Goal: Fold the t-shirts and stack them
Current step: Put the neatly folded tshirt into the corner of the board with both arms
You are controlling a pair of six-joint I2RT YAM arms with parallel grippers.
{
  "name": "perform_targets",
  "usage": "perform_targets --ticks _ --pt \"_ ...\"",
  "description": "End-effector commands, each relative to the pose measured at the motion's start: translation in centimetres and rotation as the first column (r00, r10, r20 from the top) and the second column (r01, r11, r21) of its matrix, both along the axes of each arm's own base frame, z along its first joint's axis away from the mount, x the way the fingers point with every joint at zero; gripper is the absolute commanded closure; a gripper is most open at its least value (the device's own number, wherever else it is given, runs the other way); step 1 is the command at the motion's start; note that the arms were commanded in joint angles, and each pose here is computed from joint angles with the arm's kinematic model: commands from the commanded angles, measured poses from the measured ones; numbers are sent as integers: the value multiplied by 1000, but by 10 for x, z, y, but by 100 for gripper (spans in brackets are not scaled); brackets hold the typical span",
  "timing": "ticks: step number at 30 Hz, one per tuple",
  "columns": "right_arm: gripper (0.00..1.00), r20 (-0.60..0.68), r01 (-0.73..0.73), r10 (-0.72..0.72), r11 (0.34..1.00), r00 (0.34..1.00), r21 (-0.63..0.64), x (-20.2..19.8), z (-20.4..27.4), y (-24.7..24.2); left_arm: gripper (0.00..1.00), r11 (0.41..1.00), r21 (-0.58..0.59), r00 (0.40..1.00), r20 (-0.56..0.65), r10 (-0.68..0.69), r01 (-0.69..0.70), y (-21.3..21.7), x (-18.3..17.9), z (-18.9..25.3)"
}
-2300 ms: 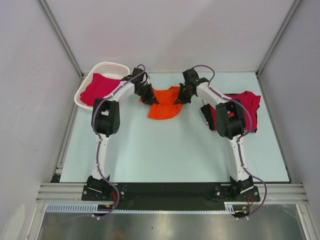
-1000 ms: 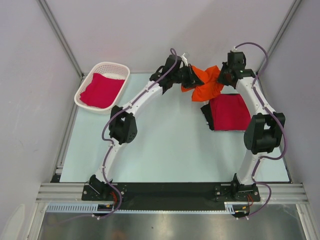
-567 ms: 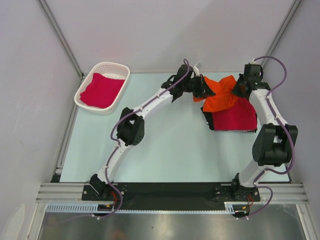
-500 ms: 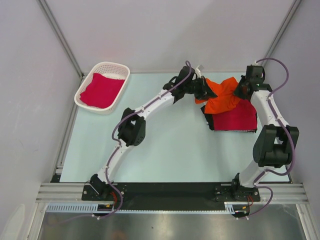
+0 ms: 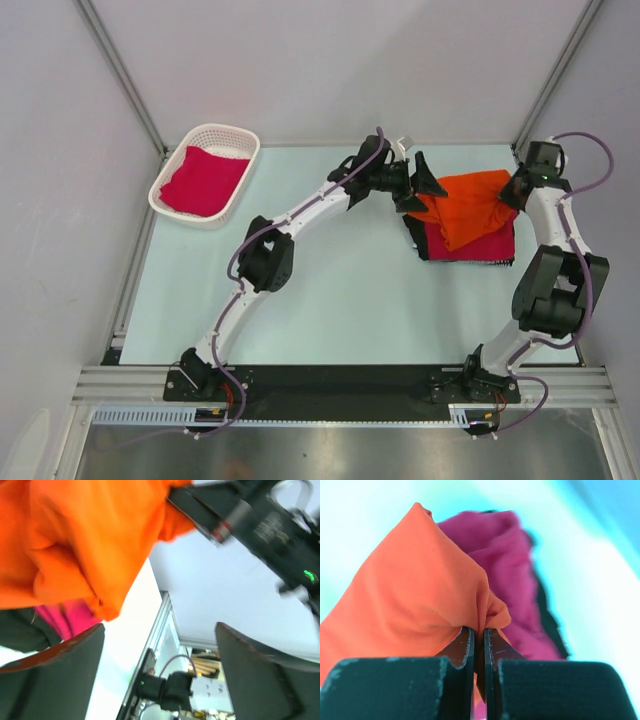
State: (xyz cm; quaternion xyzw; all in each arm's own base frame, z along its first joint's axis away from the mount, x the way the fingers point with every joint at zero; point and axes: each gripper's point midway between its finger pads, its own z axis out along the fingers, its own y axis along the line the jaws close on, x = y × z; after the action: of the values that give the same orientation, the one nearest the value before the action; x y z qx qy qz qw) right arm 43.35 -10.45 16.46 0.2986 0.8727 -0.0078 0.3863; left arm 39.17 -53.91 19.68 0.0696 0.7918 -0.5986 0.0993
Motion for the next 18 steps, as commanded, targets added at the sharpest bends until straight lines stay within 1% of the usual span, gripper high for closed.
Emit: perform_targets --ticks 1,3,5,6,8,9,10,11,13,14,16,17,18 --pt "100 -32 150 -154 983 988 -106 -7 -18 -56 0 994 -62 996 7 -90 90 16 -15 40" --pt "100 -57 146 -151 985 987 -91 -9 -28 -55 0 994 -52 996 -1 -93 93 21 -16 37" --pt "100 -81 141 -148 986 986 -84 -9 -38 -55 0 994 -55 995 16 -96 96 28 -19 46" --pt "100 -92 134 -140 989 986 -69 -9 -41 -53 0 995 -43 996 1 -92 92 33 -18 40" --pt "100 -117 115 -120 992 986 -52 -8 -46 -50 1 995 -41 996 20 -87 88 41 -19 47" --pt "100 -121 96 -98 995 988 -29 -7 -48 -45 1 997 -25 997 2 -78 78 47 -18 38" --pt "100 -129 82 -82 997 988 -13 -6 -49 -43 0 997 -22 997 8 -72 72 50 -19 41" --pt "100 -134 44 -40 999 990 28 -4 -50 -34 0 998 -3 998 -14 -63 63 55 -17 30" --pt "100 -142 10 2 997 990 81 -2 -49 -26 0 998 7 998 -15 -58 58 60 -17 28" --pt "100 -127 -38 55 990 990 135 1 -47 -15 0 998 17 998 -22 -55 56 63 -16 25" --pt "100 -153 -49 77 983 985 176 0 -47 -10 0 998 31 999 -3 -48 48 65 -14 24" --pt "95 -210 -20 57 984 976 177 -3 -60 -13 0 998 43 999 0 -45 45 67 -13 25" --pt "74 -239 -3 44 986 970 169 -5 -63 -16 0 998 58 999 36 -33 31 69 -10 25"
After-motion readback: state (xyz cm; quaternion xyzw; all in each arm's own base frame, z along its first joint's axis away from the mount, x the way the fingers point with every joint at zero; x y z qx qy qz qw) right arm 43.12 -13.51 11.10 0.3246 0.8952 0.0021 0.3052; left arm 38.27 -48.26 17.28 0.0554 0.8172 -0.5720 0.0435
